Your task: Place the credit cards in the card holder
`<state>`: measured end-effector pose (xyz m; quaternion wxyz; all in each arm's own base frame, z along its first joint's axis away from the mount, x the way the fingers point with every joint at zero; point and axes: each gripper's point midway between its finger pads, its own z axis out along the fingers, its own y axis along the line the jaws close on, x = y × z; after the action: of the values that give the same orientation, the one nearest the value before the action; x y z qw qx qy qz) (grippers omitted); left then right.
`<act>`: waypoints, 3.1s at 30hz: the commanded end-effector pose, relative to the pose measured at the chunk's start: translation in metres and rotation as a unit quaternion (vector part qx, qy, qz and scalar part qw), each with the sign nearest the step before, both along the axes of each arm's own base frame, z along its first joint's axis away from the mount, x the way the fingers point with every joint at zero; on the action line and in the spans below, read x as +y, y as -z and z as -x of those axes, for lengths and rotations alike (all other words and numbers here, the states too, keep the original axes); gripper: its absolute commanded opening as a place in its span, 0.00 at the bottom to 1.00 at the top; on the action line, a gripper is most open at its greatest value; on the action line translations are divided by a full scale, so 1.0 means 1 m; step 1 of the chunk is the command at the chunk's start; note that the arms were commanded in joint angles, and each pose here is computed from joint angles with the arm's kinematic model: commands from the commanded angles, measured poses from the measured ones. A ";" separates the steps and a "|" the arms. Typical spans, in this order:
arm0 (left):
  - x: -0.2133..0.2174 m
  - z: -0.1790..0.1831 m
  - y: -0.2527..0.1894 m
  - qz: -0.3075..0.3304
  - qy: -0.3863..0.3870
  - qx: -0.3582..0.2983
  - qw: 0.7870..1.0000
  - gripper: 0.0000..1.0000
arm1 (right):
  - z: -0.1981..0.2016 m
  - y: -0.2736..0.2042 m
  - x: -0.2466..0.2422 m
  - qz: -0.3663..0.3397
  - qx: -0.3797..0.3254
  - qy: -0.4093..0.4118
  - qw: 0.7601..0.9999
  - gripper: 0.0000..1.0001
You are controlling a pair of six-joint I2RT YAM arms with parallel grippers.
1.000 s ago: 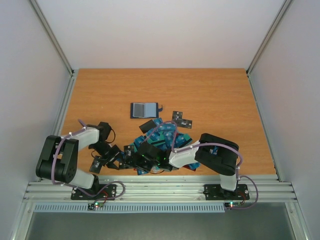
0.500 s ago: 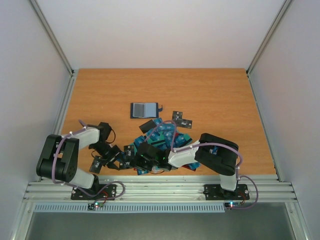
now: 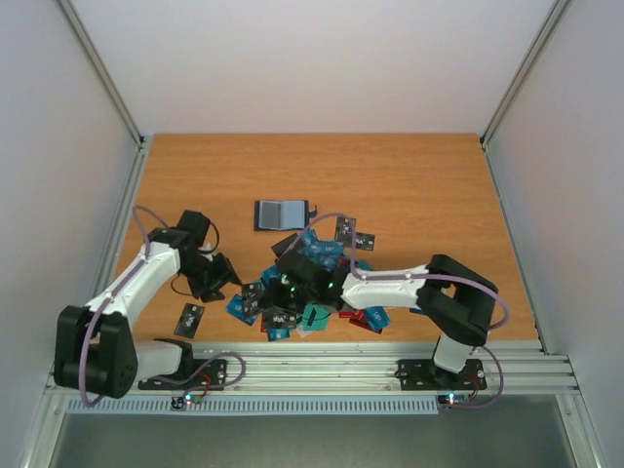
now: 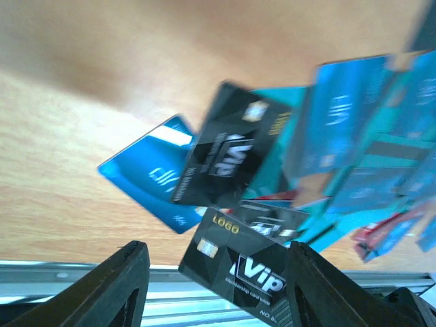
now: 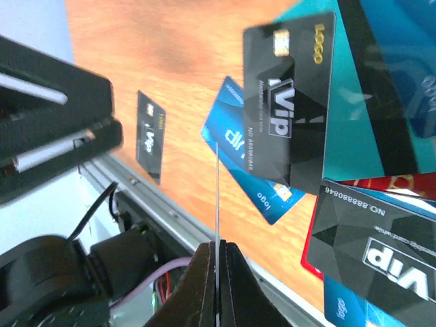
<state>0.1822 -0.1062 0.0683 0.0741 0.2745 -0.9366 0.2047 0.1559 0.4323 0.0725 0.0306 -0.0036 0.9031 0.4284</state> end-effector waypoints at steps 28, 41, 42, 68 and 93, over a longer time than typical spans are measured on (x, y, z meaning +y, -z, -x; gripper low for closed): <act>-0.114 -0.113 -0.248 0.364 0.315 -0.381 0.790 0.52 | -0.084 -0.231 -0.125 -0.217 -0.103 -0.273 0.932 0.01; -0.135 -0.089 -0.247 0.445 0.339 -0.348 0.752 0.36 | -0.083 -0.233 -0.125 -0.255 -0.079 -0.275 0.924 0.01; -0.136 -0.086 -0.247 0.446 0.341 -0.345 0.752 0.35 | -0.083 -0.234 -0.125 -0.255 -0.080 -0.275 0.924 0.01; -0.154 -0.024 -0.243 0.466 0.376 -0.300 0.743 0.22 | -0.055 -0.249 -0.135 -0.267 -0.088 -0.281 0.918 0.01; -0.159 -0.016 -0.242 0.467 0.391 -0.292 0.737 0.12 | -0.036 -0.244 -0.131 -0.264 -0.075 -0.299 0.914 0.01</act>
<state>0.2022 -0.2632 0.3031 -0.0056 -0.2446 -0.7353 0.6321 0.2002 0.3029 0.3096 -0.0342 -0.2880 0.7165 0.6344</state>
